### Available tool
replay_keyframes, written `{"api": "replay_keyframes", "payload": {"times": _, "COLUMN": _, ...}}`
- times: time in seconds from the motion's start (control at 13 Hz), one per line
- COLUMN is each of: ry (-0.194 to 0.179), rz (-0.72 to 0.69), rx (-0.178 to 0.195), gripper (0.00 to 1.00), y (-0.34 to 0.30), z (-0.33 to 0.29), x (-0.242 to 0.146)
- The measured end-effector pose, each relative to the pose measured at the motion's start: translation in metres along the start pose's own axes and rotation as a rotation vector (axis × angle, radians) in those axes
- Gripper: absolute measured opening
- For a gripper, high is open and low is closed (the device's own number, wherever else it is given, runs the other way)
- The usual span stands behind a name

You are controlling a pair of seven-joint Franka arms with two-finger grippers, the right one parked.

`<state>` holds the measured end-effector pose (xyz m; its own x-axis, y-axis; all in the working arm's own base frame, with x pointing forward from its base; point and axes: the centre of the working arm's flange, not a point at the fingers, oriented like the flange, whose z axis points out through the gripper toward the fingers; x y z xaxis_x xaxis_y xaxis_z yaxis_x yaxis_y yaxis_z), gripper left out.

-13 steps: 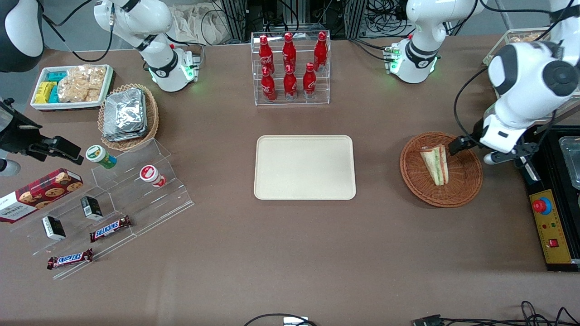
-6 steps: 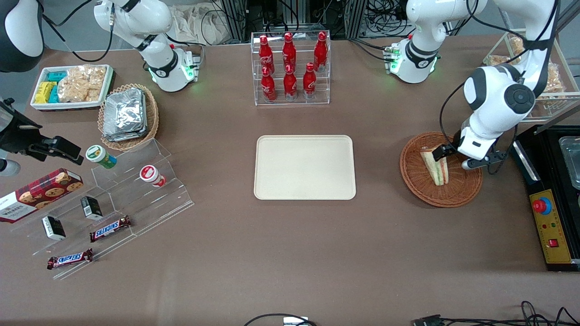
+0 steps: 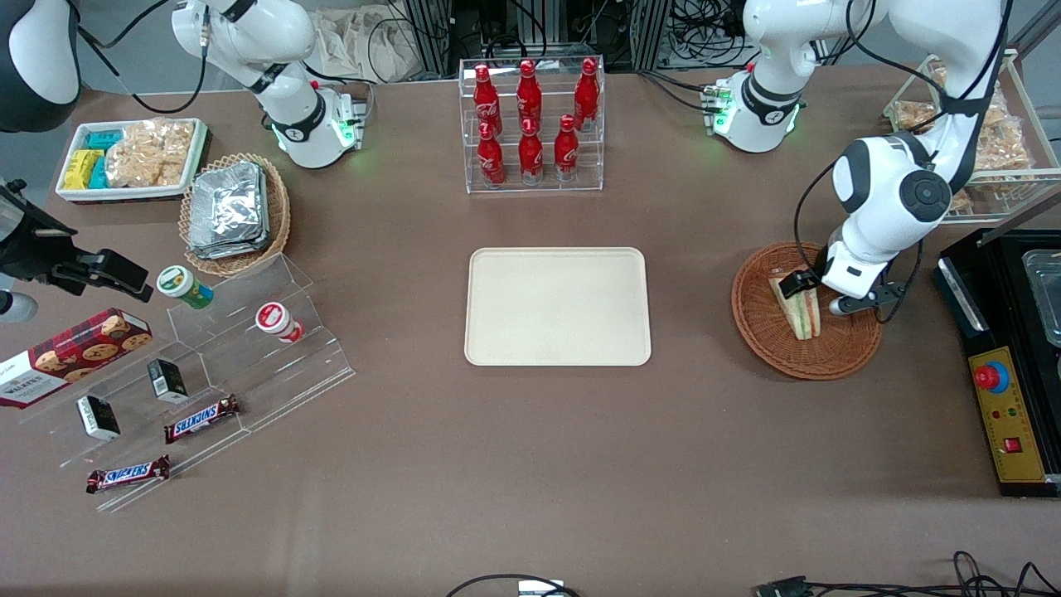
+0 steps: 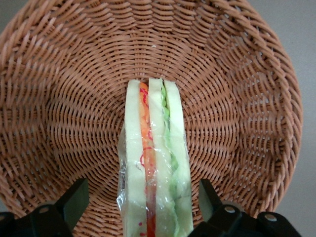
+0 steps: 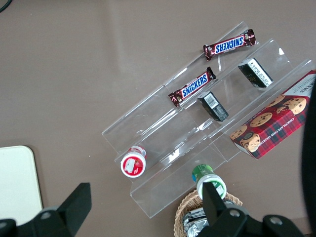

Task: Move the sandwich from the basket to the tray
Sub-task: 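Lower the open left gripper over the wrapped sandwich in the basket, then close the left gripper on the sandwich's upright edge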

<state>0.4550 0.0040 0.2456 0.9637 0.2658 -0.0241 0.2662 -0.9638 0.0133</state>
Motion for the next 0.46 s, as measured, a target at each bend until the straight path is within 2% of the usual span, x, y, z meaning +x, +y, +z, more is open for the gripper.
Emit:
{"api": "replay_keyframes", "payload": {"times": 0.31, "ry": 0.012, "rz": -0.003, "rx": -0.003, "gripper": 0.94, "y": -0.0014, "z": 0.0074, "x": -0.0052}}
{"api": "replay_keyframes", "payload": {"times": 0.46, "ry": 0.008, "rz": -0.001, "rx": -0.002, "gripper": 0.72, "y": -0.0008, "z": 0.0093, "x": -0.0071}}
